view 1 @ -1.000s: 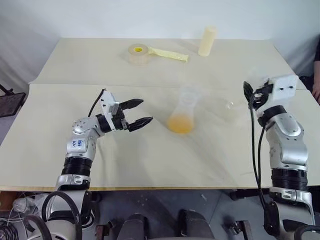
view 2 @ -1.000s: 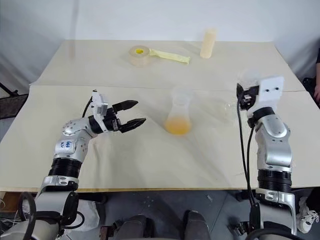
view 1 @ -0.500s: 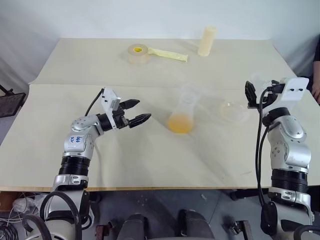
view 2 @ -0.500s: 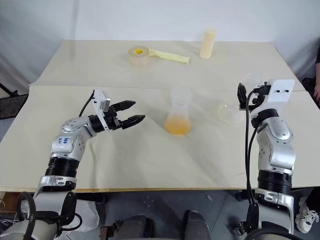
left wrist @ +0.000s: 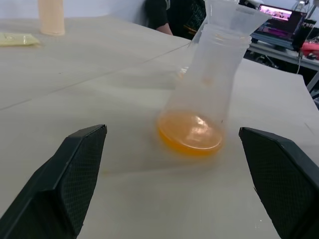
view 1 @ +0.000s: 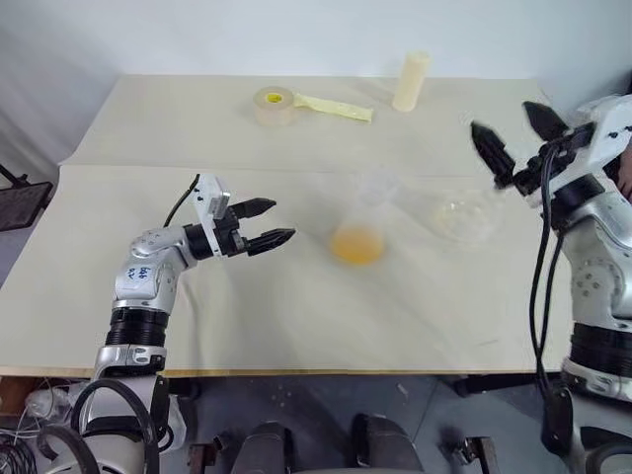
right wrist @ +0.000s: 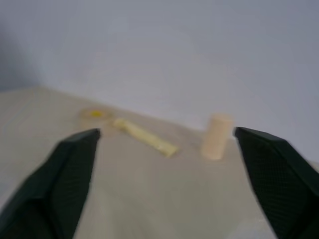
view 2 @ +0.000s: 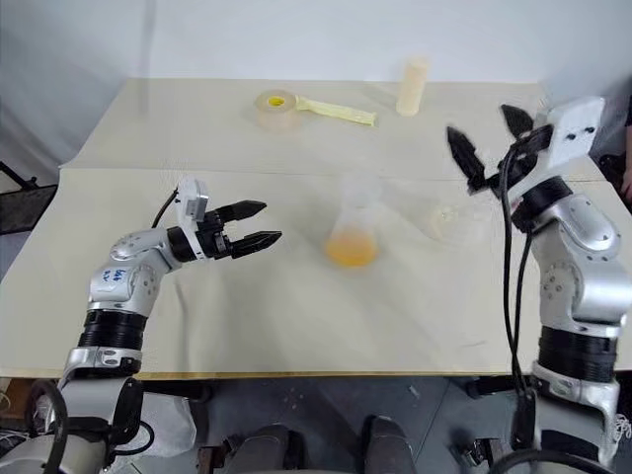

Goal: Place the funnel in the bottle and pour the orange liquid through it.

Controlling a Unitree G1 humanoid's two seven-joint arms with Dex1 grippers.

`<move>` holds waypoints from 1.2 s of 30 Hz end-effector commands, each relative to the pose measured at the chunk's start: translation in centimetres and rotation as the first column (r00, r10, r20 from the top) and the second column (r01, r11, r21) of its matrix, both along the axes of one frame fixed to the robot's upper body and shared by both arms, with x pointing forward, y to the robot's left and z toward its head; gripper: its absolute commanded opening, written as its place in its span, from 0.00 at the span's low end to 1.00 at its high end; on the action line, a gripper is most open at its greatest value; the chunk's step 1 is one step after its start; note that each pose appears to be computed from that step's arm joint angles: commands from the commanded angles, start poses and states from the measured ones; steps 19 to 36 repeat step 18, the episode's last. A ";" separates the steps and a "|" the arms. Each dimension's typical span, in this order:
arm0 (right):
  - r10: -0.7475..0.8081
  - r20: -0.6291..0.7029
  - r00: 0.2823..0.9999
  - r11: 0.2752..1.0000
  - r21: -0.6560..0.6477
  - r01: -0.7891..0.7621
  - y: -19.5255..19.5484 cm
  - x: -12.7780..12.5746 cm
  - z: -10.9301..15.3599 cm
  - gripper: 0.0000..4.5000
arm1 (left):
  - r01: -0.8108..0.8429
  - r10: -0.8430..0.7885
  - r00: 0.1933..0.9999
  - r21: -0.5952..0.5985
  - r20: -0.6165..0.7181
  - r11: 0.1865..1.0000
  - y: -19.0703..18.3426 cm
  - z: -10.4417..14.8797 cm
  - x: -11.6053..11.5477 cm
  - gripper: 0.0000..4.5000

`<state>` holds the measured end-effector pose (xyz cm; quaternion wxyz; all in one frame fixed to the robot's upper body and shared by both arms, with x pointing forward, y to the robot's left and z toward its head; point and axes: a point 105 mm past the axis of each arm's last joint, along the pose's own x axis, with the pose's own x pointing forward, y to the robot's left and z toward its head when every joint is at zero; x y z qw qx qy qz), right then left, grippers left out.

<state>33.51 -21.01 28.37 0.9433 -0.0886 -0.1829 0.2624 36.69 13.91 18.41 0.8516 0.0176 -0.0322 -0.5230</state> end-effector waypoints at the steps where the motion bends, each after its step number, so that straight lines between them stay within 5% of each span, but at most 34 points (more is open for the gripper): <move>1: 0.208 -0.083 0.975 0.963 -0.156 -0.219 1.8 -3.7 -1.8 0.99 | 0.037 -0.038 0.998 0.023 0.051 0.999 0.8 0.3 -1.1 1.00; 4: 0.252 -0.239 0.938 0.900 -0.297 -0.318 1.7 -5.9 -5.9 0.99 | 0.072 -0.074 0.993 0.025 0.096 0.997 1.4 0.2 -2.1 1.00; 12: 0.189 -0.392 0.900 0.891 -0.317 -0.325 -0.6 -7.2 -12.3 0.99 | 0.152 -0.168 0.979 0.143 0.111 0.978 3.8 -2.1 -4.8 1.00; 36: 0.165 -0.380 0.910 0.907 -0.304 -0.291 -1.0 -6.7 -13.1 0.99 | 0.135 -0.150 0.983 0.135 0.108 0.981 4.4 -2.2 -5.5 1.00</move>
